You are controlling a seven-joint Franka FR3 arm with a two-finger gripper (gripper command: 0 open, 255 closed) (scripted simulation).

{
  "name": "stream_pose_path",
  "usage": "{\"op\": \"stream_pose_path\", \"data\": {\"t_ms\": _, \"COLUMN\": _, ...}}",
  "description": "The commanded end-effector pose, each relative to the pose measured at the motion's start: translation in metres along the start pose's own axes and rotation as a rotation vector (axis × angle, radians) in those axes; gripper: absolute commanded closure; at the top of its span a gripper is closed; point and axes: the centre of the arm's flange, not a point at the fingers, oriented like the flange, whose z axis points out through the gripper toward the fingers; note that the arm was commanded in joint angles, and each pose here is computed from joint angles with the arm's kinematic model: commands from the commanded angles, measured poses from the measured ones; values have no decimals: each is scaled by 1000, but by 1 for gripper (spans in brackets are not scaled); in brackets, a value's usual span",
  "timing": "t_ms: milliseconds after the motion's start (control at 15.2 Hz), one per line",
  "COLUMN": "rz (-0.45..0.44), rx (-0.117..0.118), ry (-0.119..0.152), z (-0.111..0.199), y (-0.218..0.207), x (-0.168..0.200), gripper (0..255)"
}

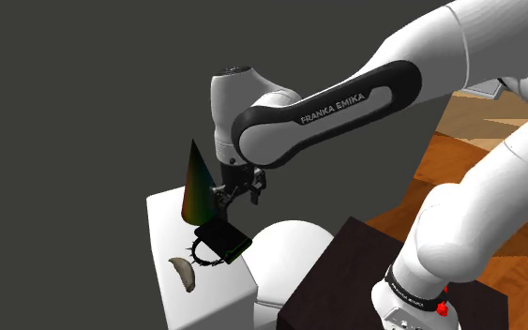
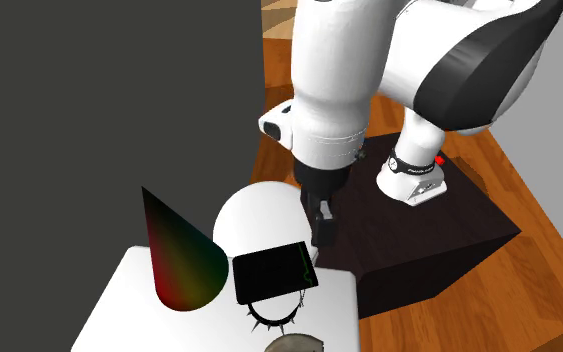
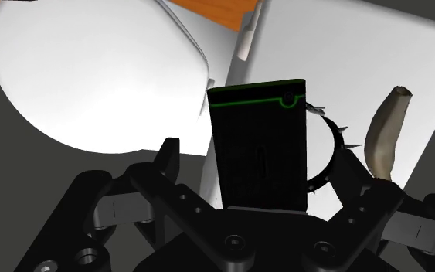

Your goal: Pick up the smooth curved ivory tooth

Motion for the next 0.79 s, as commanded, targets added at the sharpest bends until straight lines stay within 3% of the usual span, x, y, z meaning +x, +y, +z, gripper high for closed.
{"op": "stream_pose_path", "data": {"t_ms": 0, "rz": 3, "rx": 1, "ry": 0, "z": 16, "y": -23, "x": 7, "gripper": 0}}
{"op": "stream_pose_path", "data": {"t_ms": 726, "rz": 14, "rx": -6, "ry": -1, "z": 101, "y": -137, "x": 43, "gripper": 0}}
